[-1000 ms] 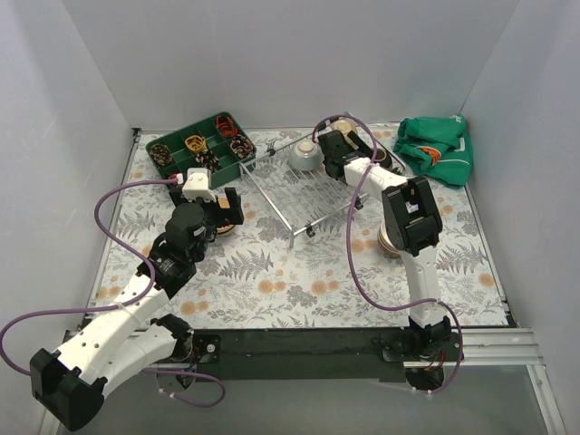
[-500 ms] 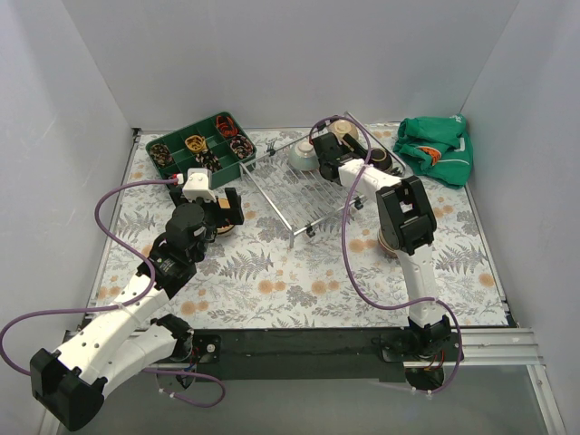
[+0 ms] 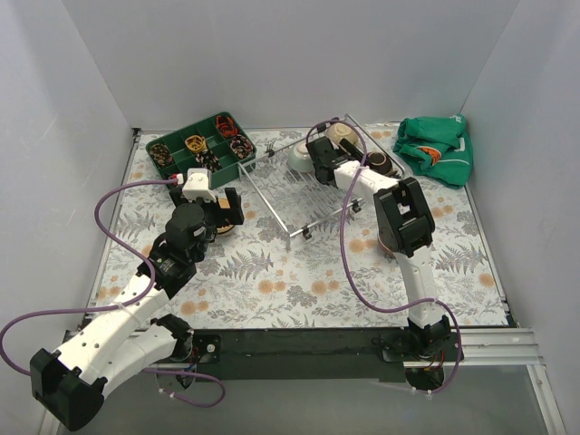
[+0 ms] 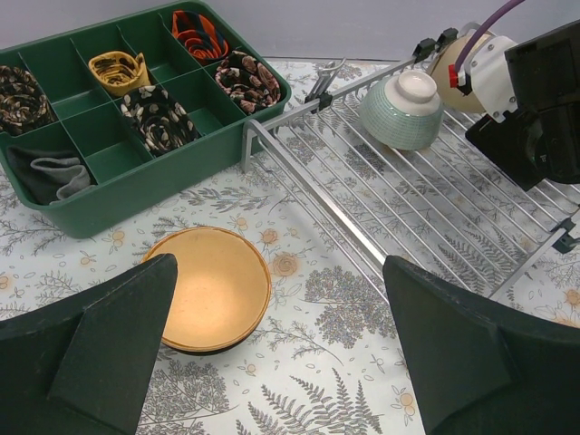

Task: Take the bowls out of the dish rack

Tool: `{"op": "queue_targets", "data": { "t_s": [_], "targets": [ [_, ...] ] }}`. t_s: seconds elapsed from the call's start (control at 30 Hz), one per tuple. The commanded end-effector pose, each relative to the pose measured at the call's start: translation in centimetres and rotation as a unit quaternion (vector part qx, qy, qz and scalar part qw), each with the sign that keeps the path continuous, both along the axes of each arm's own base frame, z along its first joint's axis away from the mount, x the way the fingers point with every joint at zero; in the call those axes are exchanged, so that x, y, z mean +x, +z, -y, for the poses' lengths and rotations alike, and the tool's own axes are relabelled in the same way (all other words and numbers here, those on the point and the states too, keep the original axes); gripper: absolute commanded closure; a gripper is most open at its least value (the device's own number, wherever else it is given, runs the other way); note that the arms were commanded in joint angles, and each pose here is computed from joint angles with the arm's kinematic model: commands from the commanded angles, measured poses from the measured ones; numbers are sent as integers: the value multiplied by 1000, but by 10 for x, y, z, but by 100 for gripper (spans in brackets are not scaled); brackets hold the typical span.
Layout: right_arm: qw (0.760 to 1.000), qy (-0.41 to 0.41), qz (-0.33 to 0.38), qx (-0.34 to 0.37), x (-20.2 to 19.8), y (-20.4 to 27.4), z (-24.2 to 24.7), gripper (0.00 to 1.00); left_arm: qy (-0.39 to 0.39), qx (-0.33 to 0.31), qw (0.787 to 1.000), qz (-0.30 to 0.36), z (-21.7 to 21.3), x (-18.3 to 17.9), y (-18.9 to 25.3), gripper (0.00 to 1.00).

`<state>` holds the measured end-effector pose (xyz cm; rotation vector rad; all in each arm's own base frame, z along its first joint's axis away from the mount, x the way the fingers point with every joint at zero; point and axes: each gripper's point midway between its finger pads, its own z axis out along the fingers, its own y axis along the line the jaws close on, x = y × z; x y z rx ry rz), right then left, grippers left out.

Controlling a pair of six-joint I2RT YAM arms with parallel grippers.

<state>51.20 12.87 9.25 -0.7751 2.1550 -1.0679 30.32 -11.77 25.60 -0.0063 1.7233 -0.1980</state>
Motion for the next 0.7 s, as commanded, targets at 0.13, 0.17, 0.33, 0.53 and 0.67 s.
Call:
{"op": "queue_targets", "data": {
  "t_s": [0.13,0.17,0.33,0.53,0.67],
  "targets": [
    [999,29,-18,8,-26,17,-22,60,4,-4,1000,11,-4,-2,5,2],
    [999,29,-13,11,-26,22,-23,60,4,-4,1000,12,-4,-2,5,2],
    [999,27,4,32,-27,30,-25,61,3,-5,1000,12,-4,-2,6,2],
    [999,27,12,44,-28,34,-25,61,1,-6,1000,14,-4,-2,6,2],
    [999,21,12,47,-29,32,-22,55,1,-6,1000,14,-3,-2,6,2]
  ]
}}
